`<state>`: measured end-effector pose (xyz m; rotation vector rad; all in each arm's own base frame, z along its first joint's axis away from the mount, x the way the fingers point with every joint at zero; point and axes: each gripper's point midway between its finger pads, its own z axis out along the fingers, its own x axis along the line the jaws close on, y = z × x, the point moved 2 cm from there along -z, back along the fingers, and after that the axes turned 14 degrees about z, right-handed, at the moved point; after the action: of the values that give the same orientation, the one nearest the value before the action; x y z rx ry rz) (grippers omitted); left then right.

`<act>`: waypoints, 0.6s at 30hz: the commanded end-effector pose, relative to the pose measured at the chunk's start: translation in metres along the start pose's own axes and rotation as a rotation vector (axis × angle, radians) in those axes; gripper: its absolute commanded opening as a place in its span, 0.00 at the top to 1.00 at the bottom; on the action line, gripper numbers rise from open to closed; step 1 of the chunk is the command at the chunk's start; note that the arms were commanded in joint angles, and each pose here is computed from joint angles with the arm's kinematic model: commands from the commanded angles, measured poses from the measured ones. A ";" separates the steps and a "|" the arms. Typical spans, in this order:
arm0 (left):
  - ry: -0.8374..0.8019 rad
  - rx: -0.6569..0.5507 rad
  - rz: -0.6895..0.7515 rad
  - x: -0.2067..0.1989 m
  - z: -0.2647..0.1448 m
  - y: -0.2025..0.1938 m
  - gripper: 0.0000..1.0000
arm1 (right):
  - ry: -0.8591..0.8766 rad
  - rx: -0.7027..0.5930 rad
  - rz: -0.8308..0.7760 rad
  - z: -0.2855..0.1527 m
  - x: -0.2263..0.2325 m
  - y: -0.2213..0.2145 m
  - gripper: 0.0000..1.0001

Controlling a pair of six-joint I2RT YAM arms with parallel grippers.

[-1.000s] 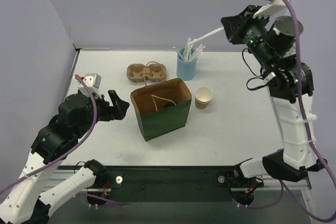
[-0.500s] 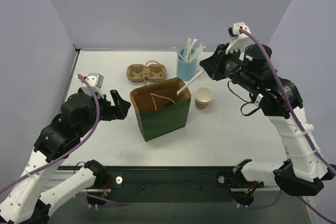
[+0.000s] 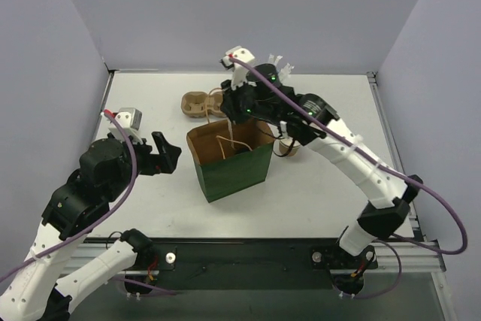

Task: Pack the takeout coffee

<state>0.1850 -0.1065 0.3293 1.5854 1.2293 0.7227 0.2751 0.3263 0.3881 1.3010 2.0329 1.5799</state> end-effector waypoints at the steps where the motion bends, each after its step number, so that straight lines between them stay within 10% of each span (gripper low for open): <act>1: 0.030 -0.053 0.006 0.007 -0.008 0.010 0.03 | 0.029 0.013 -0.025 0.015 0.024 0.005 0.85; 12: 0.018 -0.064 0.029 0.006 -0.008 0.014 0.03 | -0.041 0.000 0.004 -0.003 0.016 0.007 0.68; 18: -0.117 -0.094 0.037 -0.018 -0.007 0.030 0.03 | -0.167 -0.083 0.081 -0.066 -0.014 0.017 0.19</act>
<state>0.1839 -0.1041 0.3321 1.5963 1.1955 0.7488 0.2662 0.3329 0.3825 1.3603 2.0380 1.4748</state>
